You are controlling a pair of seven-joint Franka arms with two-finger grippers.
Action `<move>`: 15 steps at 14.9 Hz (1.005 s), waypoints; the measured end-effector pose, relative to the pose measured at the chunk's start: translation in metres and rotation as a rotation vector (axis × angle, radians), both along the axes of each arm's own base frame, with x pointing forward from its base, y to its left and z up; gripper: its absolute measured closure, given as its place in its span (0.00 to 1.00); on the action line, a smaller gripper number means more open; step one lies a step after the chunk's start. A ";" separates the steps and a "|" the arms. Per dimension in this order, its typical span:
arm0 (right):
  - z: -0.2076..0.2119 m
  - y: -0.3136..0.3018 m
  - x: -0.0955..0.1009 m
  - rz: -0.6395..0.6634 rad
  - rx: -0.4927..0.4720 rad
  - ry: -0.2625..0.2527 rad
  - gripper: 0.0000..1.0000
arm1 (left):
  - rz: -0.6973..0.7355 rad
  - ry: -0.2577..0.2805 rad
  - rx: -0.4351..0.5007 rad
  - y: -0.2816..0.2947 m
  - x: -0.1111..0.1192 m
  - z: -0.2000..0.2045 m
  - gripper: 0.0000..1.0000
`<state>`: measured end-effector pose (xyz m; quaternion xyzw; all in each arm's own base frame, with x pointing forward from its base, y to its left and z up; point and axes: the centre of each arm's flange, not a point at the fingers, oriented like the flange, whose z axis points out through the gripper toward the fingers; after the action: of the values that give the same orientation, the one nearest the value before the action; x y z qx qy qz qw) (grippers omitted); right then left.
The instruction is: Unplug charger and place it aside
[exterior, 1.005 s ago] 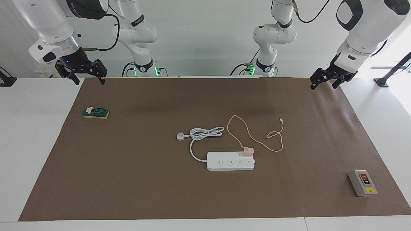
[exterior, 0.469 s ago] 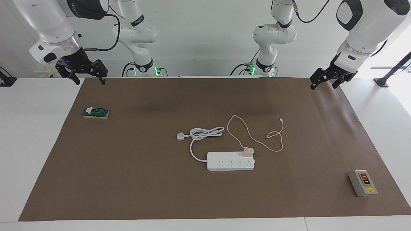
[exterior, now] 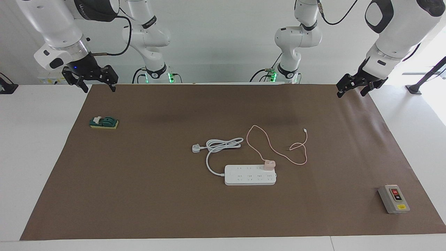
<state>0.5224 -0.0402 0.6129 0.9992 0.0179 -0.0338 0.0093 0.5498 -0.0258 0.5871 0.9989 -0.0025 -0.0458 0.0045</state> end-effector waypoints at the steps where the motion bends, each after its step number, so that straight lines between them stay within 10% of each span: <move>1: 0.000 0.000 0.000 0.000 0.000 0.000 0.00 | 0.002 0.011 0.002 -0.007 0.006 -0.007 0.00; 15: -0.004 0.004 0.000 0.001 0.020 0.007 0.00 | 0.038 0.011 0.009 0.004 0.020 -0.012 0.00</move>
<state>0.5224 -0.0359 0.6092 0.9991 0.0189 -0.0369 -0.0006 0.5703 -0.0214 0.5756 0.9985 0.0170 -0.0513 0.0009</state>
